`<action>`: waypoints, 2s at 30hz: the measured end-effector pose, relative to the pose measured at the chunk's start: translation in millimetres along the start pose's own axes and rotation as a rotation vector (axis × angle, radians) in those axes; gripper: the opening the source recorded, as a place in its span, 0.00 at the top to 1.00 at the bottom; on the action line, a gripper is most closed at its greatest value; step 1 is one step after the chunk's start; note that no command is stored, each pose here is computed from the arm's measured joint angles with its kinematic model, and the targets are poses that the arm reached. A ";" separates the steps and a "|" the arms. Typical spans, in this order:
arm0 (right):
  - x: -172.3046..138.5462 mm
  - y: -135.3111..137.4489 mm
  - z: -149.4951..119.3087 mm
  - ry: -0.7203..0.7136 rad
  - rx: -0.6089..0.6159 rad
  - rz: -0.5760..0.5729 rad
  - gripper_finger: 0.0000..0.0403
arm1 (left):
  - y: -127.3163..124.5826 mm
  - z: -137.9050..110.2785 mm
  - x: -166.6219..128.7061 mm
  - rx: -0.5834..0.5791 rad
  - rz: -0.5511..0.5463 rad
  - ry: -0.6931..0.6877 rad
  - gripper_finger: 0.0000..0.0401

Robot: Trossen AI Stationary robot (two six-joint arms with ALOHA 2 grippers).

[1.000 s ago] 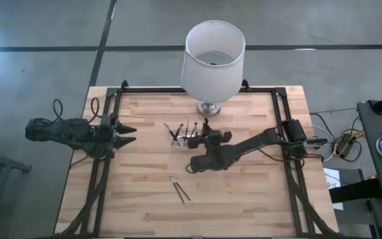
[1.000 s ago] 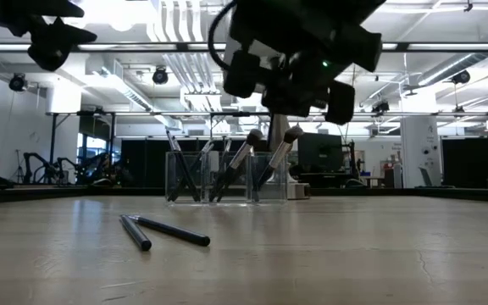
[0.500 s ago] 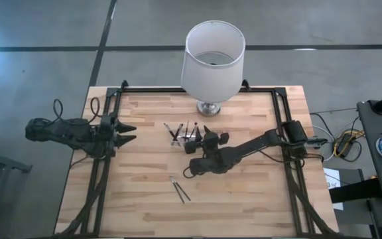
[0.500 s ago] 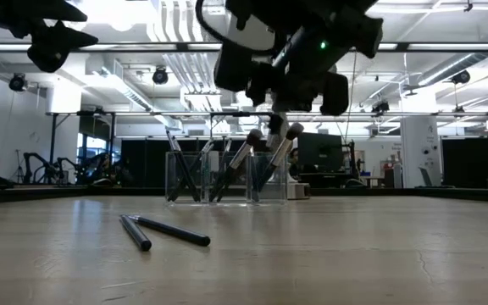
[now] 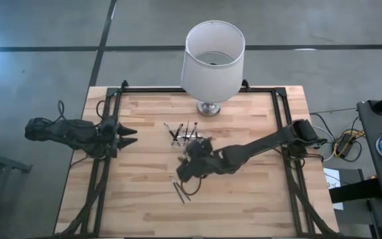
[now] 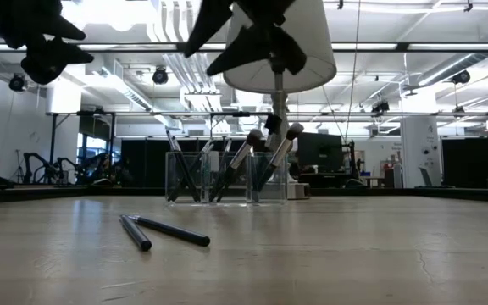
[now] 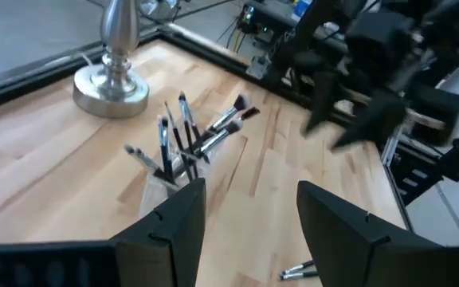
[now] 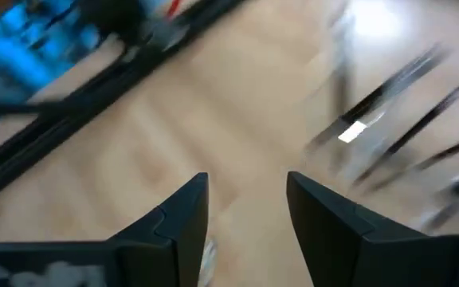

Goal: Put items in baskets/containers
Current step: Put the eyeshadow brush into the transparent organizer

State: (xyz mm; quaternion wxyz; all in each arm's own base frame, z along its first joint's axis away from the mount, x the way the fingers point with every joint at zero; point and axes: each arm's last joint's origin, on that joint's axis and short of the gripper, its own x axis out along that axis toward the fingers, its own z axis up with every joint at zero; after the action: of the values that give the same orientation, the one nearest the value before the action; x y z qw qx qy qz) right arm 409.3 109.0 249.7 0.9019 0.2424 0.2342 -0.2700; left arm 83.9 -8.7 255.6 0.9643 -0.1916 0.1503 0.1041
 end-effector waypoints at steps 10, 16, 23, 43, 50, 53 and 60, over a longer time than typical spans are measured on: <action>29.3 36.1 -55.5 0.371 0.110 -0.029 0.63 | 3.0 -25.1 16.2 -0.091 -0.039 0.149 0.53; 39.4 59.8 -68.0 0.429 -0.005 -0.068 0.63 | 0.4 -46.9 36.1 -0.278 -0.192 0.214 0.53; 46.7 74.2 -90.1 0.580 -0.070 -0.089 0.63 | 0.3 -74.6 65.3 -0.277 -0.279 0.209 0.53; 47.5 68.9 -122.5 0.646 -0.201 -0.136 0.64 | -14.9 -84.0 114.5 0.142 -0.257 0.241 0.53; 49.9 64.8 -128.3 0.652 -0.169 -0.163 0.66 | -28.0 -84.7 140.7 0.256 -0.291 0.332 0.57; 51.0 60.7 -131.9 0.658 -0.170 -0.184 0.68 | -32.0 -88.5 152.6 0.286 -0.304 0.384 0.60; 49.5 60.0 -131.7 0.656 -0.198 -0.195 0.70 | -44.1 -90.3 175.0 0.415 -0.329 0.413 0.64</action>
State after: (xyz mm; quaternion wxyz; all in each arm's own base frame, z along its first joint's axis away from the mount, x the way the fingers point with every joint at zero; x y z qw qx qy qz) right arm 443.8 208.9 139.1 0.7679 0.2042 0.5582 -0.2387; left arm 236.0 -59.7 133.2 0.9358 -0.0301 0.3277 -0.1267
